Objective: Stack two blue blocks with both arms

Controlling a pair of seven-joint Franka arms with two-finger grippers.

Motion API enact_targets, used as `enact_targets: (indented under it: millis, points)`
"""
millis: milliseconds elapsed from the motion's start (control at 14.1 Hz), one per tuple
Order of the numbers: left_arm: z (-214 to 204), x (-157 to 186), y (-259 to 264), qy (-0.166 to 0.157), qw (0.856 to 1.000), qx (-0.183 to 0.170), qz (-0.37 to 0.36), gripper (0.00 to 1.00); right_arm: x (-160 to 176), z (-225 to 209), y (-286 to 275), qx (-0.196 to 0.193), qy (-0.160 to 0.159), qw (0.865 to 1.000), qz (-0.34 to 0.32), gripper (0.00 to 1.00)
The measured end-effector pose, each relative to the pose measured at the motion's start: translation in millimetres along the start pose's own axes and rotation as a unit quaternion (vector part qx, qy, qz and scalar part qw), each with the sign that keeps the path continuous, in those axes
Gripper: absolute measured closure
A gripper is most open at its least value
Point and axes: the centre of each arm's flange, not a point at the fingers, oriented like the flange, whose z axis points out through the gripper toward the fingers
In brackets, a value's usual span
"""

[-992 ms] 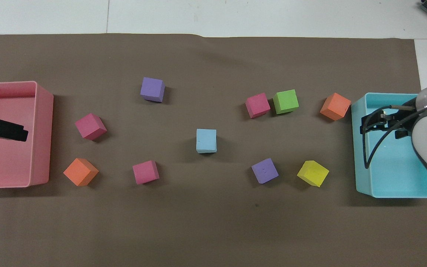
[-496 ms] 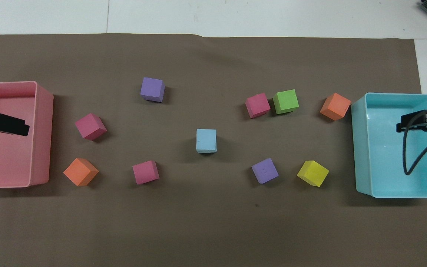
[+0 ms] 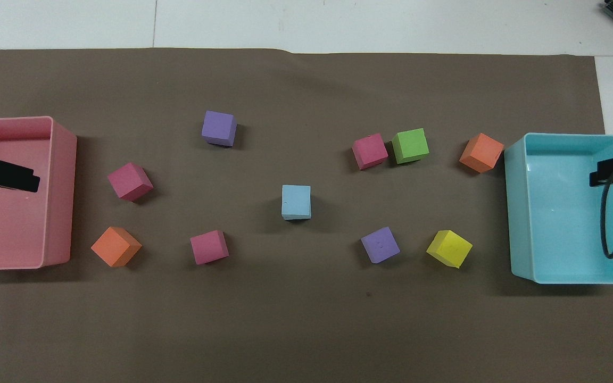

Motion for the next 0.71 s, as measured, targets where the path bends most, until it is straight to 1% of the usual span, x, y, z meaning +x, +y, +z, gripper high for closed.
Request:
enact_targets:
  millis: [283, 567, 708]
  points:
    - [0, 0, -2, 0.0, 1.0, 0.0, -0.001, 0.0, -15, -32, -1, -0.001, -0.001, 1.0, -0.001, 0.0]
    - [1, 0, -2, -0.001, 1.0, 0.0, -0.002, 0.0, -20, -47, -32, -0.001, 0.008, 1.0, -0.007, 0.0]
    - [2, 0, -2, -0.002, 1.0, 0.0, -0.002, 0.0, -22, -50, -36, -0.001, 0.011, 1.0, -0.01, 0.0]
